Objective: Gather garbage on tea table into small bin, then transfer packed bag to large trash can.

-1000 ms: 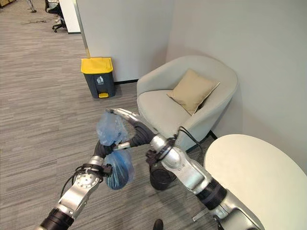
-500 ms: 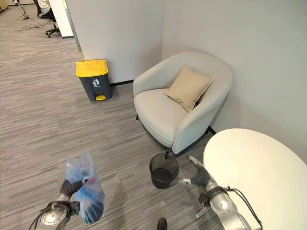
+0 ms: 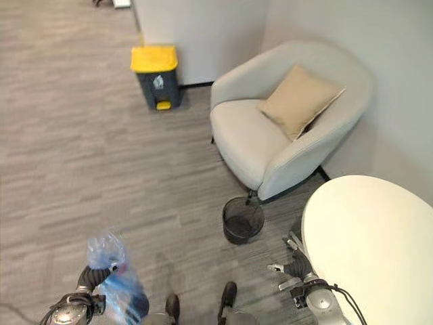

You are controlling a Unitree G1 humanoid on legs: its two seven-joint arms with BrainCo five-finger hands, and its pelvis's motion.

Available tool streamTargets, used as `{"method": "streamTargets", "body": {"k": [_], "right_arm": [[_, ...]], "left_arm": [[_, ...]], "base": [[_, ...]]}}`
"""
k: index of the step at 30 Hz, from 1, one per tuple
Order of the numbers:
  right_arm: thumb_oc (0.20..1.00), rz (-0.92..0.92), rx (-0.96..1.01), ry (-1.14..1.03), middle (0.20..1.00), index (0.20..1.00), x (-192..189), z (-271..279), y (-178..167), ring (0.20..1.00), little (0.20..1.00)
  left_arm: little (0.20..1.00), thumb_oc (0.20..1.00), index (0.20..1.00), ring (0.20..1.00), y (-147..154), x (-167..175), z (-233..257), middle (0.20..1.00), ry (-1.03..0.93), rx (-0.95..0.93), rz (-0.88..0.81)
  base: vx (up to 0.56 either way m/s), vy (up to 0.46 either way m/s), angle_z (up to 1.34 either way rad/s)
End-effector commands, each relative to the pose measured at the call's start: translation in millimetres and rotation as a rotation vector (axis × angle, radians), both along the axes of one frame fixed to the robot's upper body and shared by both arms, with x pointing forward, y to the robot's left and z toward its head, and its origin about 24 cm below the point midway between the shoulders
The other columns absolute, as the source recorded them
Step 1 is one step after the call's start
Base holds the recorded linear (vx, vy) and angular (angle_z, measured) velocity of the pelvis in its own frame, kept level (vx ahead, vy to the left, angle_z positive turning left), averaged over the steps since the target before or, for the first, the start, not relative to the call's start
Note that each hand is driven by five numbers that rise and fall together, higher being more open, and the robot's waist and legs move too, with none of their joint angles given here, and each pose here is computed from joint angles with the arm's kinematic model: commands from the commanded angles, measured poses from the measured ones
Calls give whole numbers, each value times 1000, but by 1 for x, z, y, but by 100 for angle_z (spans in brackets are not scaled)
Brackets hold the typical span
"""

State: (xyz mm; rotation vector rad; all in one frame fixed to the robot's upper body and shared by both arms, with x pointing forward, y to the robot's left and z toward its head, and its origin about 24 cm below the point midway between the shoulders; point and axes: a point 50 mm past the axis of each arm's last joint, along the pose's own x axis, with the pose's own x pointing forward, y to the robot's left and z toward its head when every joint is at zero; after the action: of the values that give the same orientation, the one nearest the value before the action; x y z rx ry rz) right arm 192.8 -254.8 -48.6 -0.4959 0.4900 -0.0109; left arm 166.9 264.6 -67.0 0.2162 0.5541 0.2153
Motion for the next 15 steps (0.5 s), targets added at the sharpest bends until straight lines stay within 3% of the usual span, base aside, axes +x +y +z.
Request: {"method": "streamTargets", "body": {"k": [1,15], "right_arm": [[1000,-30,-17,-88,1000,1000,12,14,-7,1000,1000],[1000,-37,52,-117,1000,1000,23,12,12,1000,1000]], "left_arm": [[200,200,200,200,18,13,22,200,-117,36,19],[200,200,200,200,24,34,44,200,-192,109,-37]], "base": [[178,102,63],[117,169,18]]}}
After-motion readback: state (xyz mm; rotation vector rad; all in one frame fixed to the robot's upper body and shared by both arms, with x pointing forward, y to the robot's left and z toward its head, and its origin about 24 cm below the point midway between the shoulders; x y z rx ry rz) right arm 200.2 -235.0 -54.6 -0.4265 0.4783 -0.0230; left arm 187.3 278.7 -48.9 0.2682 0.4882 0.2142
